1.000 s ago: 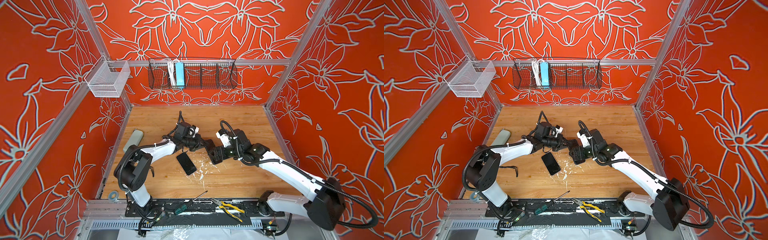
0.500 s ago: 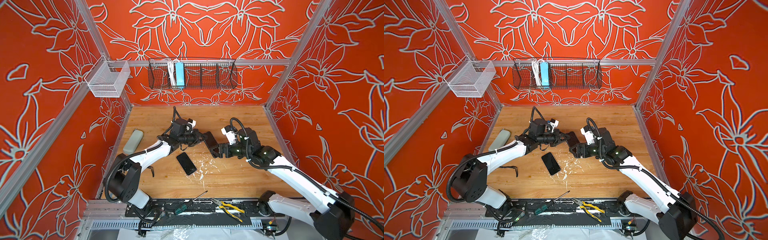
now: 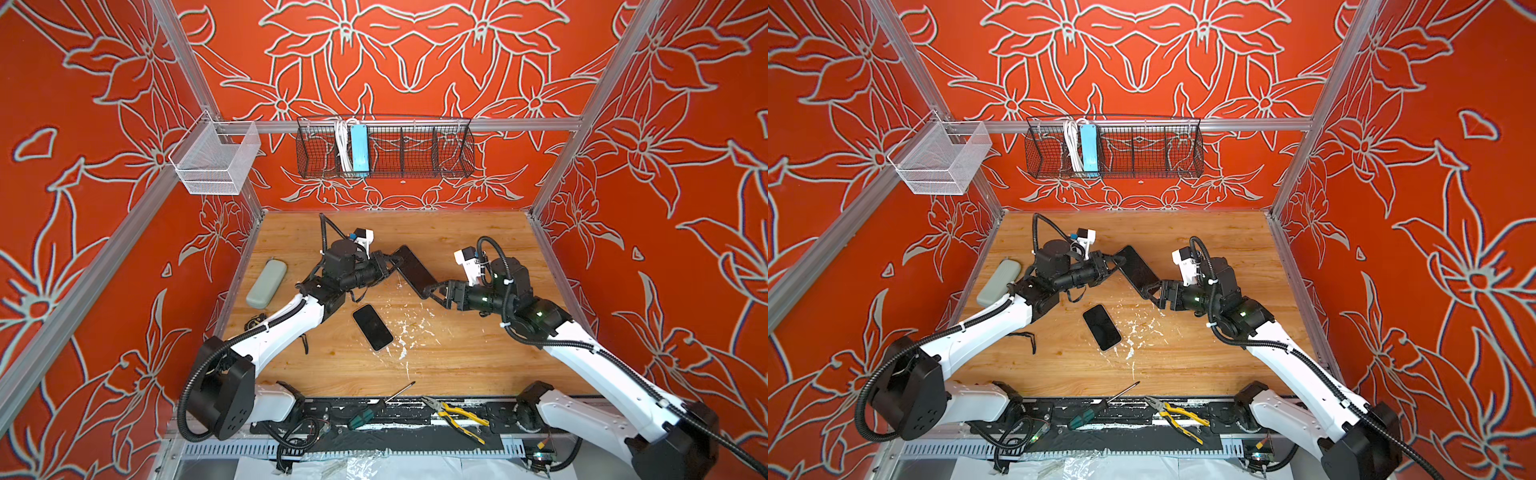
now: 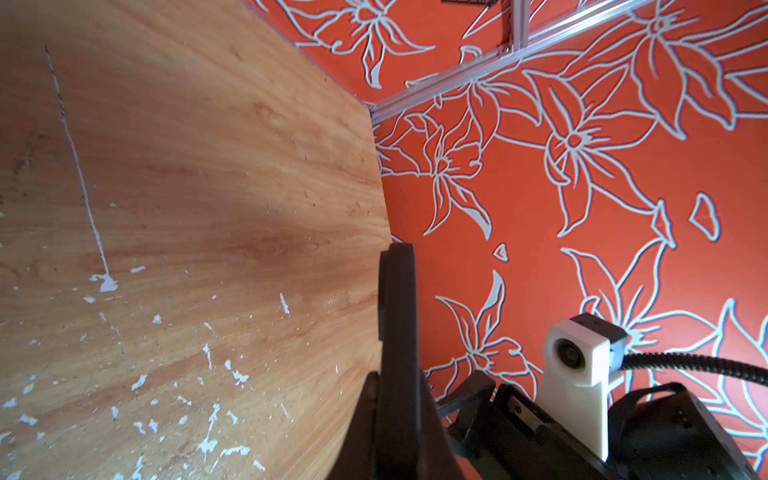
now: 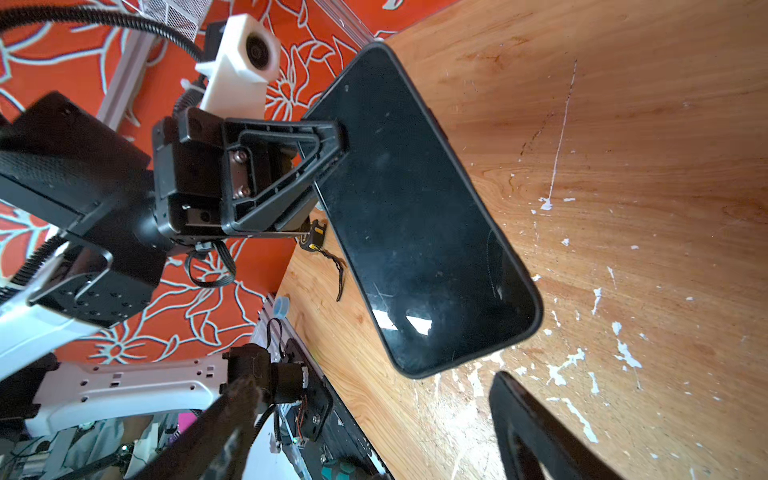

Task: Take the phone out of the phone case
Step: Pass the phone.

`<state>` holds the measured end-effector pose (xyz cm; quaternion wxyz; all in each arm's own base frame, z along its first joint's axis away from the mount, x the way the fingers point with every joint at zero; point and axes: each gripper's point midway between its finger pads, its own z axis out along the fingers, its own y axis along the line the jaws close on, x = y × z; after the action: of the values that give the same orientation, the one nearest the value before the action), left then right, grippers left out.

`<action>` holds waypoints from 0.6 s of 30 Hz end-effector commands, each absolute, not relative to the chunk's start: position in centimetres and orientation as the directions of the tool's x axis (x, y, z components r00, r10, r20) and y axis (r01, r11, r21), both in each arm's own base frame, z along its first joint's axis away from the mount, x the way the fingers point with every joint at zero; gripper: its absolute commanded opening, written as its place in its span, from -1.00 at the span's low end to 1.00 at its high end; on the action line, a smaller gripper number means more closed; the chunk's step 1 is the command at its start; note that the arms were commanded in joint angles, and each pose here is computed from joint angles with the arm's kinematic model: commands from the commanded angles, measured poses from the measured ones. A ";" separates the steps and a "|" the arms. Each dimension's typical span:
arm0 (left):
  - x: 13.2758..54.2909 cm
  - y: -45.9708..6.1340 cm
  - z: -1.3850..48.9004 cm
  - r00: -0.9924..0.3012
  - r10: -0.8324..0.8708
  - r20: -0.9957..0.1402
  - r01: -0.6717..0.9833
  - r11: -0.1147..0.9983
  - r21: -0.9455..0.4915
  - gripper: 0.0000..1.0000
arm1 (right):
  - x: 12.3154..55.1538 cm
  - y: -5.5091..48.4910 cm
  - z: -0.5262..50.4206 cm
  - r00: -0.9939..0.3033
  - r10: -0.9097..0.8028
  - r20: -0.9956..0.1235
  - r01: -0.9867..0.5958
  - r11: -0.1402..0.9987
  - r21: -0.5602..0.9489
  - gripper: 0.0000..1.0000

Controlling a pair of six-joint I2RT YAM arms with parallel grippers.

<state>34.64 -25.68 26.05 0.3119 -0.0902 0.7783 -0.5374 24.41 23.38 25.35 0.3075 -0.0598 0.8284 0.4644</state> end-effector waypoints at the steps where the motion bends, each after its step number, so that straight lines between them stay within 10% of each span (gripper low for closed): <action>1: 35.5 -24.4 30.6 -0.692 -0.587 -0.421 0.273 0.327 -0.905 -1.00 | 24.8 23.0 26.2 -0.796 0.267 -0.544 -0.348 0.533 0.771 0.76; 18: 36.0 -22.7 31.8 -0.633 -0.740 -0.227 0.229 0.102 -0.968 -1.00 | 26.2 23.8 24.4 -0.786 0.435 -0.439 -0.301 0.351 0.887 0.61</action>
<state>36.01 -23.02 28.49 0.3621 -0.2010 0.6894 -0.5943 25.61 23.42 22.43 0.3075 0.0415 0.7866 0.5338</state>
